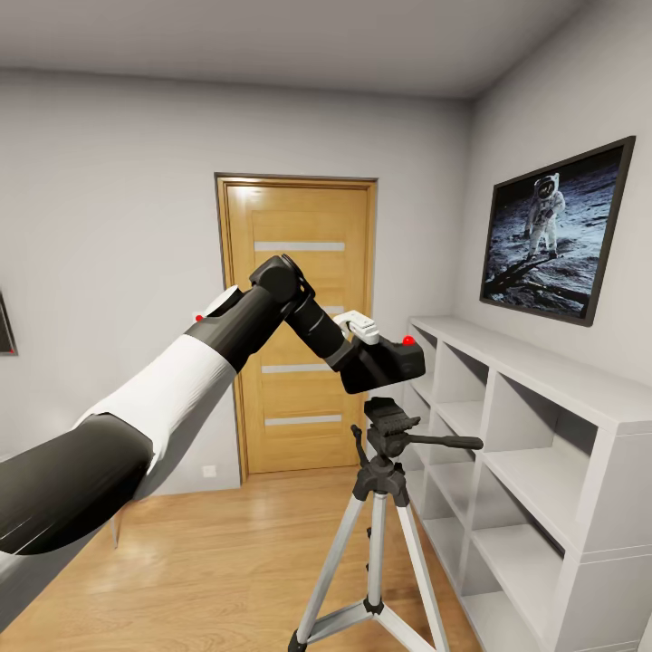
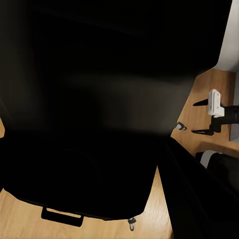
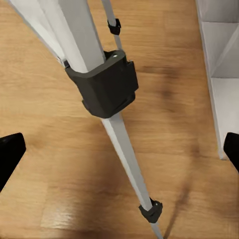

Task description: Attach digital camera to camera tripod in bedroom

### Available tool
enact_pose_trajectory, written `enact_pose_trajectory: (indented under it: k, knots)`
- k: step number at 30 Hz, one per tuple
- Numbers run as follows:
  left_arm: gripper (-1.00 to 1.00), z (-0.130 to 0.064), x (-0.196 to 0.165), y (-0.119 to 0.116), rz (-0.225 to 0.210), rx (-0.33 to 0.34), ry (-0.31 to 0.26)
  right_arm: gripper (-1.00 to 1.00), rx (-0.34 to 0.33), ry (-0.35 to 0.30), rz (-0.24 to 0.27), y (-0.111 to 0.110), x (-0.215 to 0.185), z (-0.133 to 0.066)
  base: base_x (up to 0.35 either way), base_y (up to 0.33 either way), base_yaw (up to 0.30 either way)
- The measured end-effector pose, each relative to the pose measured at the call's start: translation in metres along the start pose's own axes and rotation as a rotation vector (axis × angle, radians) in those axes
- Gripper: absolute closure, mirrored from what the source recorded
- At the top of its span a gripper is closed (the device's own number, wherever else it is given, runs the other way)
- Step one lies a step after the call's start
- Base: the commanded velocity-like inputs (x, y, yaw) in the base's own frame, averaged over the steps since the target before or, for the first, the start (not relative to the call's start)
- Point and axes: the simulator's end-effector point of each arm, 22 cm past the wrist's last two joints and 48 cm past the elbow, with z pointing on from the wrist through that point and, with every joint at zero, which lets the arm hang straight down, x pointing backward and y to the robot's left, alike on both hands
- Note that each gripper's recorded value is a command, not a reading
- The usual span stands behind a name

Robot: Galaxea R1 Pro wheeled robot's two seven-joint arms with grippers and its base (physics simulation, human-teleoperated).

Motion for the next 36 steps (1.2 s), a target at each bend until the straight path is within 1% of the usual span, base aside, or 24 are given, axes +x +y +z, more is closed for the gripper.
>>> enact_pose_trajectory:
  k: [4,6,12,17,28,34,36]
  knots:
    - [1.00,0.000,0.000,0.000,0.000,0.000,0.000,-1.00,-0.043,-0.030,-0.009,0.008,-0.008,0.000,0.000,0.000,0.000]
    - [1.00,0.000,0.000,0.000,0.000,0.000,0.000,-1.00,-0.052,-0.041,-0.012,0.010,-0.013,0.001,0.000,0.000,0.000]
    - [1.00,0.000,0.000,0.000,0.000,0.000,0.000,-1.00,-0.076,-0.119,-0.038,0.014,-0.048,0.006,0.000,0.000,0.000]
    - [1.00,0.000,0.000,0.000,0.000,0.000,0.000,-1.00,-0.088,-0.147,-0.047,0.016,-0.062,0.008,0.000,0.000,0.000]
    - [1.00,0.000,0.000,0.000,0.000,0.000,0.000,-1.00,-0.096,-0.178,-0.057,0.018,-0.076,0.009,0.000,0.000,0.000]
    - [1.00,0.000,0.000,0.000,0.000,0.000,0.000,-1.00,-0.103,-0.219,-0.071,0.020,-0.096,0.010,0.000,0.000,0.000]
    - [1.00,0.000,0.000,0.000,0.000,0.000,0.000,-1.00,-0.120,-0.235,-0.078,0.024,-0.103,0.010,0.000,0.000,0.000]
